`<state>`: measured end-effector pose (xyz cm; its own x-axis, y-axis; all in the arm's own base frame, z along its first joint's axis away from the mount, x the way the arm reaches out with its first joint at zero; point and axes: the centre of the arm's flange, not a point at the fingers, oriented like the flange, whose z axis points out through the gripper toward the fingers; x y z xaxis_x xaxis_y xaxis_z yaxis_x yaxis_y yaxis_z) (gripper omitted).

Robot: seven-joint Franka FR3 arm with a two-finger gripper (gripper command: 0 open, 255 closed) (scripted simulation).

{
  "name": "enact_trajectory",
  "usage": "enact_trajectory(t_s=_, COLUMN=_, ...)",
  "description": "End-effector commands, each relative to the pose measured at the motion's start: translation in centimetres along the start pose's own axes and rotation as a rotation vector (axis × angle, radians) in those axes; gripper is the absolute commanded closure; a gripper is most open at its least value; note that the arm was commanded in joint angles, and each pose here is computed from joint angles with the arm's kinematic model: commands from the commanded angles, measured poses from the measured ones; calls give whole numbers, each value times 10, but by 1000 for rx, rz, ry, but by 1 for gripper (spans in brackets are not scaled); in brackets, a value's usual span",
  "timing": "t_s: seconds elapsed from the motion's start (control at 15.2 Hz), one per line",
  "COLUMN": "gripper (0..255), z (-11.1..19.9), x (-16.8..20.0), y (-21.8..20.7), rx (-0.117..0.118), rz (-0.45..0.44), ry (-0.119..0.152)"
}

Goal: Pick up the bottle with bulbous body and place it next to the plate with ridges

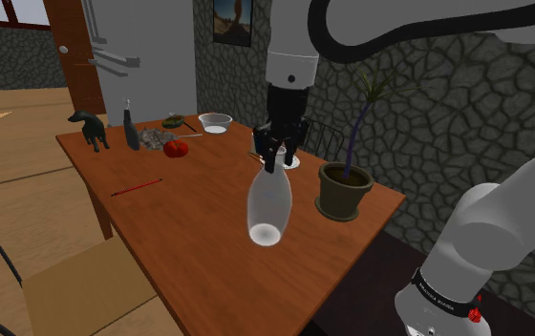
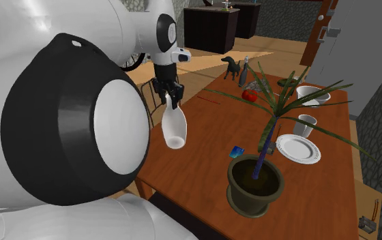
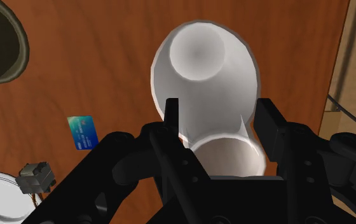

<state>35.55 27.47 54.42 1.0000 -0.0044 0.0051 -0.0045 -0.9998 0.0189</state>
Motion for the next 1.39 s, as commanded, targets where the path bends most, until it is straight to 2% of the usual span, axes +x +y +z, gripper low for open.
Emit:
enact_trajectory(t_s=0.0, gripper=255, z=-12, x=0, y=1, rx=0, rz=0, ry=0)
enact_trajectory(t_s=1.32, gripper=255, z=-118, x=1, y=3, rx=0, rz=0, ry=0)
